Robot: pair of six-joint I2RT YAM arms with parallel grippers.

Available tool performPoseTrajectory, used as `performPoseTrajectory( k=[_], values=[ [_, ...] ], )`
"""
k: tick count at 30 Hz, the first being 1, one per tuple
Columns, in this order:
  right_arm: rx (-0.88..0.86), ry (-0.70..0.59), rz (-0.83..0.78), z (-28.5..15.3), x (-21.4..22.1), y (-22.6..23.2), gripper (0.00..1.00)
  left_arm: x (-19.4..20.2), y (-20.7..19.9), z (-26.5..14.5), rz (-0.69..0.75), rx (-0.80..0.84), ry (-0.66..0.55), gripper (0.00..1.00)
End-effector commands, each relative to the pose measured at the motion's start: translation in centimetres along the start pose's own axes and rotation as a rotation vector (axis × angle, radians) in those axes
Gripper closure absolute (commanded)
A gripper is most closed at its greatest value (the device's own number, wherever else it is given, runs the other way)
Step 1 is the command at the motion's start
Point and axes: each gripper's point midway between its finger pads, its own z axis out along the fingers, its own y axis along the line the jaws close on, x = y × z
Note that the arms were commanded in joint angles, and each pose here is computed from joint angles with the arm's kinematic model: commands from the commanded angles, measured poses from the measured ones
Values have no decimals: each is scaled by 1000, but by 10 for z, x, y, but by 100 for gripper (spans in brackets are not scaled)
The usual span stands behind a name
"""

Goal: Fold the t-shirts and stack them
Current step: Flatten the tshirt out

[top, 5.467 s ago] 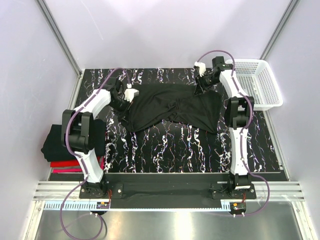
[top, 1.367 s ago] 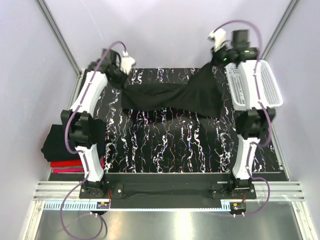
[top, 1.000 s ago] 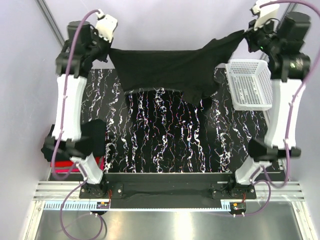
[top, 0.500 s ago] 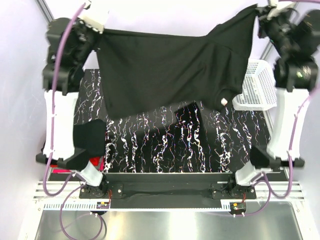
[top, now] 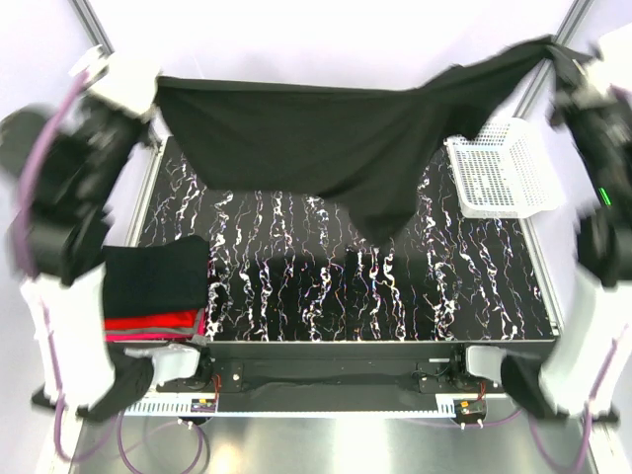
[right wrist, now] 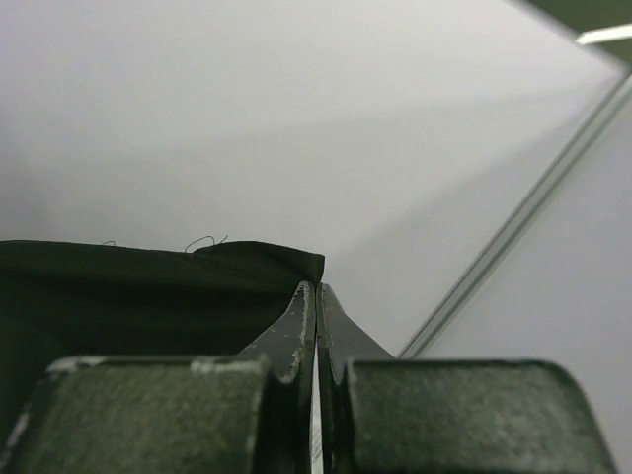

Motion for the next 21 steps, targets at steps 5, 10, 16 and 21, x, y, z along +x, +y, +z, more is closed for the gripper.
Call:
performPoseTrajectory(
  k=[5, 10, 16, 21],
  values=[
    [155, -168, -102, -85, -81, -22, 100, -49, 8, -58, -11, -3, -182, 100],
    [192, -175, -133, -101, -88, -27, 100, -49, 11, -66, -9, -20, -182, 100],
    [145, -95, -161, -64, -51, -23, 100, -6, 11, -31, 25, -51, -35, 100],
    [28, 22, -170, -6, 43, 7, 100, 85, -32, 24, 43, 68, 197, 100]
  ],
)
